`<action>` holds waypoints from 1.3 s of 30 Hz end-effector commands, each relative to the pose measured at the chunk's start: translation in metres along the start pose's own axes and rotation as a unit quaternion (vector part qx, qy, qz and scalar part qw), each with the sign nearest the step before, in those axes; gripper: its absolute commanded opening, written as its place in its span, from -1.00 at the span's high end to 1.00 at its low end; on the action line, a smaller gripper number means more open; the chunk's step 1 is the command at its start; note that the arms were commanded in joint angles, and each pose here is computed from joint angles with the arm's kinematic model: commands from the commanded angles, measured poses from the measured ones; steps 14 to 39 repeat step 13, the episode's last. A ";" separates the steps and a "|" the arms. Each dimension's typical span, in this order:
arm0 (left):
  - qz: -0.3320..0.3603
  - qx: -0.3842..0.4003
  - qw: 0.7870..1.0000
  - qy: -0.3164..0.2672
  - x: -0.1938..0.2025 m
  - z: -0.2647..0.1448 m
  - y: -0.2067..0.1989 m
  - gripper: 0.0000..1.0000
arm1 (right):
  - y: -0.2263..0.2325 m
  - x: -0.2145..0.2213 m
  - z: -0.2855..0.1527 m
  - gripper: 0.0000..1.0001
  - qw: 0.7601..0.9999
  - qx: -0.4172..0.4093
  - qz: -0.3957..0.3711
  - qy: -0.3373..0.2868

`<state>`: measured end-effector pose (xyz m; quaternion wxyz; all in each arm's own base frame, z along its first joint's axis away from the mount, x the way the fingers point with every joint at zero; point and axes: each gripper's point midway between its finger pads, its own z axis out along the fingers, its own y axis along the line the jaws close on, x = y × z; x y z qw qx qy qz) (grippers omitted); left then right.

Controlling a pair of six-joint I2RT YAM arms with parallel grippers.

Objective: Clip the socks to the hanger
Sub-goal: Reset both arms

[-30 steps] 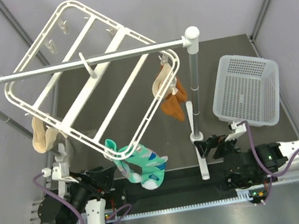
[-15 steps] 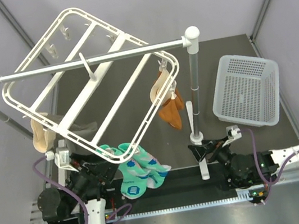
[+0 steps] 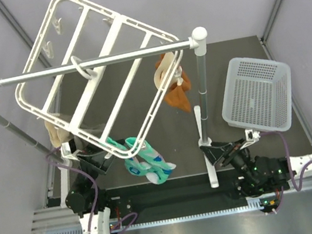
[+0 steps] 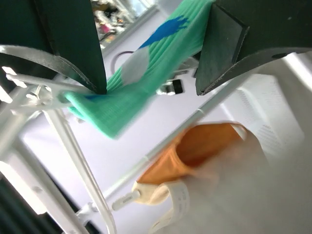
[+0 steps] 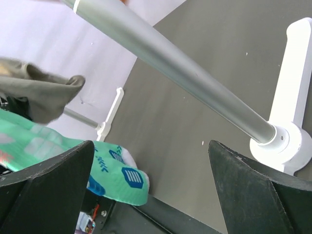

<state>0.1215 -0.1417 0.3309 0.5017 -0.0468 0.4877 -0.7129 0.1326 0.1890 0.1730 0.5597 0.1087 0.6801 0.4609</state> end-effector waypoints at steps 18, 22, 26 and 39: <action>-0.040 0.212 0.976 0.028 0.041 -0.057 -0.051 -0.60 | -0.041 0.041 -0.002 -0.99 0.998 0.010 -0.053 0.023; -0.040 0.212 0.976 0.028 0.041 -0.057 -0.051 -0.60 | -0.041 0.041 -0.002 -0.99 0.998 0.010 -0.053 0.023; -0.040 0.212 0.976 0.028 0.041 -0.057 -0.051 -0.60 | -0.041 0.041 -0.002 -0.99 0.998 0.010 -0.053 0.023; -0.040 0.212 0.976 0.028 0.041 -0.057 -0.051 -0.60 | -0.041 0.041 -0.002 -0.99 0.998 0.010 -0.053 0.023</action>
